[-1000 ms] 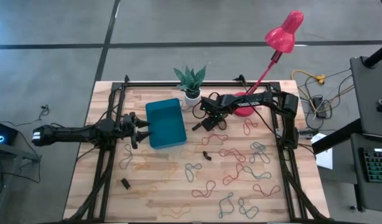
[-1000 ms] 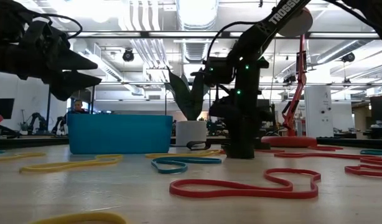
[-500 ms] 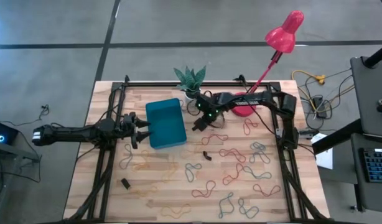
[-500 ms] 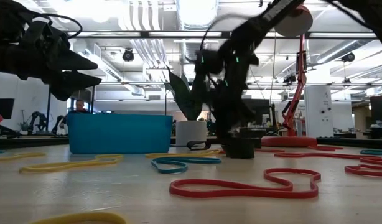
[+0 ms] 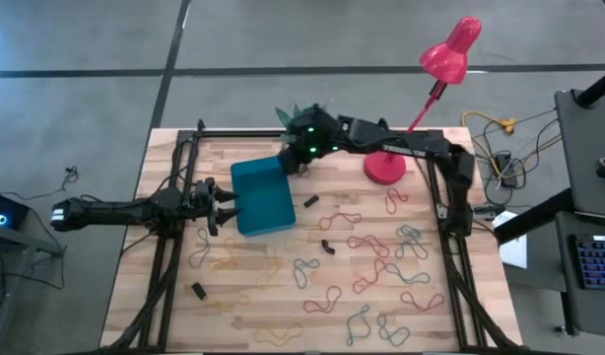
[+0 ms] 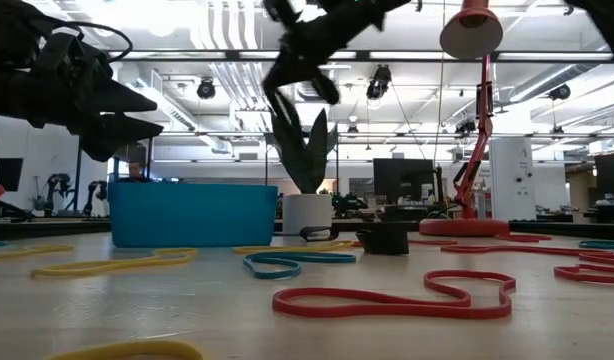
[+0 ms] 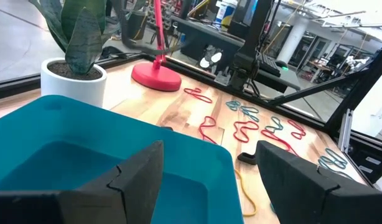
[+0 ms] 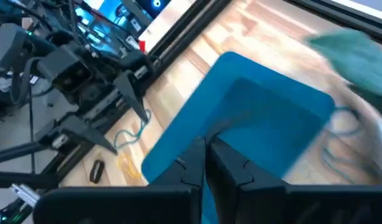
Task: Pick and place rubber bands into bin
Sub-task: Put the black rubber band into the blue bin, then put the blue rubber band into the blue bin
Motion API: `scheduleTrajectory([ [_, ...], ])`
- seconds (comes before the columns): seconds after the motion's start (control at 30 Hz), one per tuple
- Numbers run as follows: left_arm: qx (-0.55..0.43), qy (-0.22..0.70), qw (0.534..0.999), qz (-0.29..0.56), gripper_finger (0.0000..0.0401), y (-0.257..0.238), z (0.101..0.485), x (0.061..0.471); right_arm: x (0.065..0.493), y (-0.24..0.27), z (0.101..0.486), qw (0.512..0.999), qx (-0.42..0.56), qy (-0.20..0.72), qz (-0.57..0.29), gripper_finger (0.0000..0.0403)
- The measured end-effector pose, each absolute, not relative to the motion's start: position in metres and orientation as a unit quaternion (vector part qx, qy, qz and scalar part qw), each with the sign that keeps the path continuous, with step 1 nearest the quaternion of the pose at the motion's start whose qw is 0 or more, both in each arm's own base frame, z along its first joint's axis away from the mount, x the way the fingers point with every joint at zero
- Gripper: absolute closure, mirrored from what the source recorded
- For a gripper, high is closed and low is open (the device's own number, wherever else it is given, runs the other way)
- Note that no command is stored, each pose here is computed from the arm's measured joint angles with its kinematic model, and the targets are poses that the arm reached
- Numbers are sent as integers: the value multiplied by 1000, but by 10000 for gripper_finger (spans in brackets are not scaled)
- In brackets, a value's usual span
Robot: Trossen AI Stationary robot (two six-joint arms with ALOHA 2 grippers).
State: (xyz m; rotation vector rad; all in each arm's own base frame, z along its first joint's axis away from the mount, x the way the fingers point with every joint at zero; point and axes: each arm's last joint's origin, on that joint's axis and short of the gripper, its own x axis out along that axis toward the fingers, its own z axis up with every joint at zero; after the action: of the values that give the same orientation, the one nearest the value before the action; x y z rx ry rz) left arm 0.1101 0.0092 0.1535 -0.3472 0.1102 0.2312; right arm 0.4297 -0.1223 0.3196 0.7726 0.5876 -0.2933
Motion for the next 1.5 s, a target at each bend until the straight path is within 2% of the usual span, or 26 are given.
scheduleTrajectory([
  [0.23, -172, 54, 977, 115, 161, 9, 154, 110, 486, -114, 296, 869, 379, 305, -91, 394],
  [0.47, -173, 54, 977, 114, 161, 9, 154, 110, 497, -118, 271, 834, 333, 410, -161, 387],
  [0.63, -173, 54, 977, 113, 161, 9, 154, 110, 499, -109, 259, 828, 325, 432, -149, 333],
  [0.77, -173, 56, 977, 113, 161, 9, 153, 110, 501, -98, 274, 848, 306, 412, -134, 273],
  [0.9, -205, 48, 971, 113, 161, 9, 154, 110, 492, -90, 290, 864, 240, 422, -134, 225],
  [1.03, -326, 8, 939, 109, 161, 9, 159, 111, 470, -78, 316, 871, 125, 452, -151, 203],
  [1.17, -362, -11, 926, 104, 161, 9, 163, 111, 447, -71, 321, 832, 36, 533, -152, 200],
  [1.37, -361, -15, 927, 104, 161, 9, 163, 111, 439, -72, 272, 762, -17, 643, -67, 200],
  [1.5, -361, -13, 927, 104, 161, 9, 163, 111, 442, -75, 225, 759, -30, 648, -56, 203],
])
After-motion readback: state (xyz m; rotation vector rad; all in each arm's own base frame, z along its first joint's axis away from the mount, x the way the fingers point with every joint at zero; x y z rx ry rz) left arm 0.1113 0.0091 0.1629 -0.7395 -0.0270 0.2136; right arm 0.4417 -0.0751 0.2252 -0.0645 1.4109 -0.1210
